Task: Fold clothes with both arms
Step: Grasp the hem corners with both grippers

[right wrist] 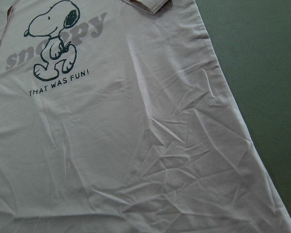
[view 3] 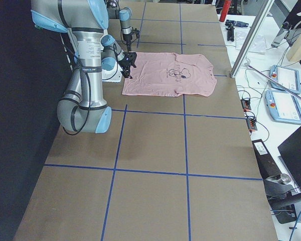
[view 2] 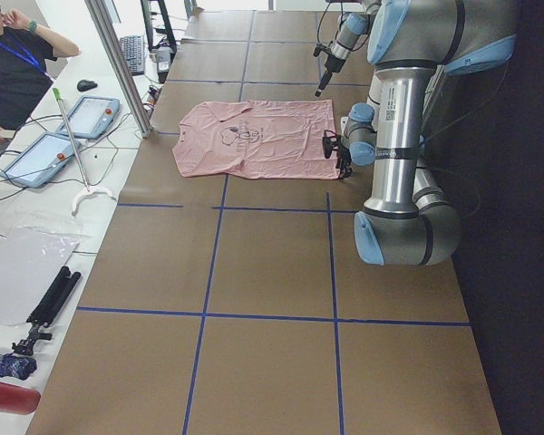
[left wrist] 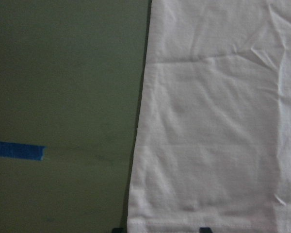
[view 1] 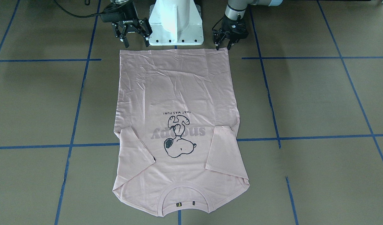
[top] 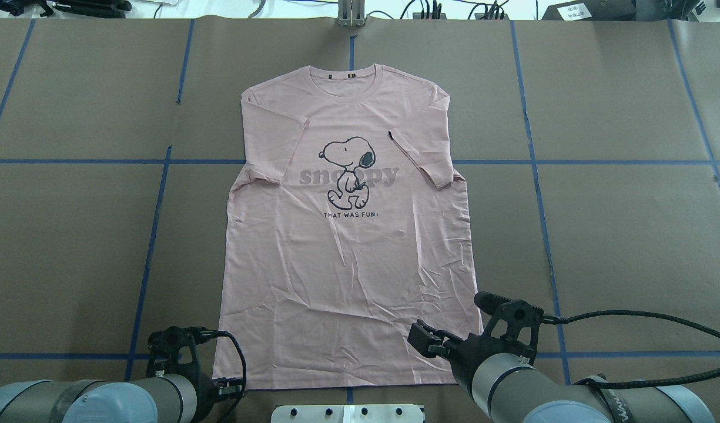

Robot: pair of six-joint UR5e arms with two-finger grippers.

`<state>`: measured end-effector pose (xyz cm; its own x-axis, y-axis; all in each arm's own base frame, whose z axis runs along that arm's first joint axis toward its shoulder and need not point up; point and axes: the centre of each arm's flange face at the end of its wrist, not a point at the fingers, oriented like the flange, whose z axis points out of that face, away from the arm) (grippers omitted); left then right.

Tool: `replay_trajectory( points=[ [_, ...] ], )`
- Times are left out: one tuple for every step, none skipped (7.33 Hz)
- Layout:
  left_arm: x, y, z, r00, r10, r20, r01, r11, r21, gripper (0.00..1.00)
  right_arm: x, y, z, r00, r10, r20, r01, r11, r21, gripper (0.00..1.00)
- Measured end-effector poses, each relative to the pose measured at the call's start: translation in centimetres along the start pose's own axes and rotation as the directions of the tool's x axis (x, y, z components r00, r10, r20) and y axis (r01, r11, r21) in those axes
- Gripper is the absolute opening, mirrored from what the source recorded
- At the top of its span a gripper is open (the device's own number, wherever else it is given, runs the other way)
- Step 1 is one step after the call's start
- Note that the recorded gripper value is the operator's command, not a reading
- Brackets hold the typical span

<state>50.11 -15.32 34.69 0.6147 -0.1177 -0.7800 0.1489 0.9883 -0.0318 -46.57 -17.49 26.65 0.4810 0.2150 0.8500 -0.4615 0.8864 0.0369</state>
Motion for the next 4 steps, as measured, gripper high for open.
replay_trajectory(
  points=[
    [0.08, 0.02, 0.04, 1.0, -0.001, -0.001, 0.001, 1.0, 0.001, 0.55, 0.0, 0.0, 0.0, 1.0, 0.0, 0.0, 0.0, 1.0, 0.0, 0.98],
    [0.03, 0.02, 0.15, 1.0, -0.002, 0.002, 0.002, 1.0, 0.002, 0.5, -0.05, 0.0, -0.03, 1.0, 0.001, 0.001, -0.001, 1.0, 0.0, 0.98],
    [-0.04, 0.01, 0.27, 1.0, -0.002, 0.004, 0.002, 1.0, 0.002, 0.41, -0.13, -0.02, -0.08, 1.0, 0.002, 0.003, -0.002, 1.0, -0.001, 0.98],
    [-0.06, -0.01, 0.33, 1.0, -0.003, 0.005, 0.003, 1.0, 0.002, 0.1, -0.18, -0.03, -0.11, 1.0, 0.002, 0.004, -0.002, 1.0, -0.001, 0.98]
  ],
)
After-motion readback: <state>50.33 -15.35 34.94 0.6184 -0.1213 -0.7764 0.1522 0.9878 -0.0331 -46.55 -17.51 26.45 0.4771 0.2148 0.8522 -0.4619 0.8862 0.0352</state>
